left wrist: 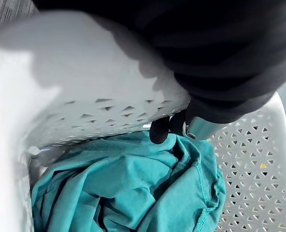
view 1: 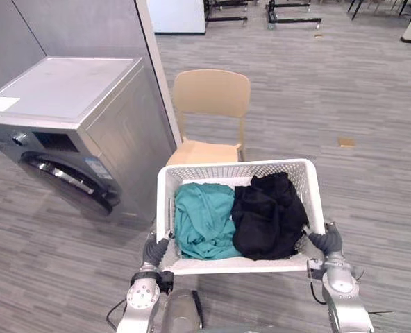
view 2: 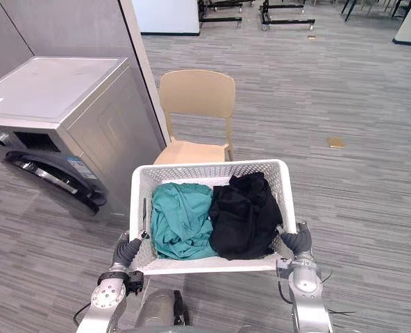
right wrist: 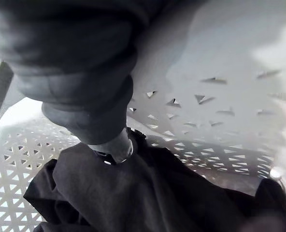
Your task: Pick up the laundry basket with both hands and put the clothes into the washing machine.
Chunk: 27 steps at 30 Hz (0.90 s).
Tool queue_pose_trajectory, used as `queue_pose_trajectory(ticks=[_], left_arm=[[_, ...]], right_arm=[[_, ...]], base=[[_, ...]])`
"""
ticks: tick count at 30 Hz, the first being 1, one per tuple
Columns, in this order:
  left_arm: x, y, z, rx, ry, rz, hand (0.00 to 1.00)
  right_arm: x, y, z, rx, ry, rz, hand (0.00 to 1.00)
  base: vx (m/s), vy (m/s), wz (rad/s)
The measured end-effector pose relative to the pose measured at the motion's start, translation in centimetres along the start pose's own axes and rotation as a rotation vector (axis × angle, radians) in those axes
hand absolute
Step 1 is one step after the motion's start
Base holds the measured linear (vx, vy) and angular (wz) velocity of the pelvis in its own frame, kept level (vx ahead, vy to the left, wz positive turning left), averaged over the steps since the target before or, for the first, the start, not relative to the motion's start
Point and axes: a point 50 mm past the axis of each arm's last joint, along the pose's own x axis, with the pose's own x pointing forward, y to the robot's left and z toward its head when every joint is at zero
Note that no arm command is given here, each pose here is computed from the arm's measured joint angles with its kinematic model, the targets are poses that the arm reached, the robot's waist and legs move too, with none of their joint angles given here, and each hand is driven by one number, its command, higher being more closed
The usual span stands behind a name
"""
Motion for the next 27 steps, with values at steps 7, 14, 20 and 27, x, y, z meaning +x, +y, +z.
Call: queue_pose_trajectory(ticks=[7, 14, 20, 27], left_arm=[[-0.1, 1.0, -1.0, 0.065, 0.037, -0.002, 1.0], [0.1, 0.7, -1.3, 0.069, 0.051, -0.011, 1.0], [0.0, 0.1, -1.1, 0.041, 0.043, -0.008, 1.0], [1.2, -0.2, 0.6, 0.04, -0.022, 0.013, 1.0]], right_arm=[[-0.3, 1.4, -1.8, 0.01, 0.083, 0.035, 1.0], [0.1, 1.1, -1.4, 0.0, 0.067, 0.031, 1.0], [-1.4, -0.1, -0.5, -0.003, 0.006, 0.0, 1.0], [0.0, 0.3, 0.4, 0.025, -0.017, -0.019, 1.0]], base=[[0.38, 0.192, -0.06], [0.37, -0.046, 0.16], [0.31, -0.112, 0.2], [0.18, 0.169, -0.14]])
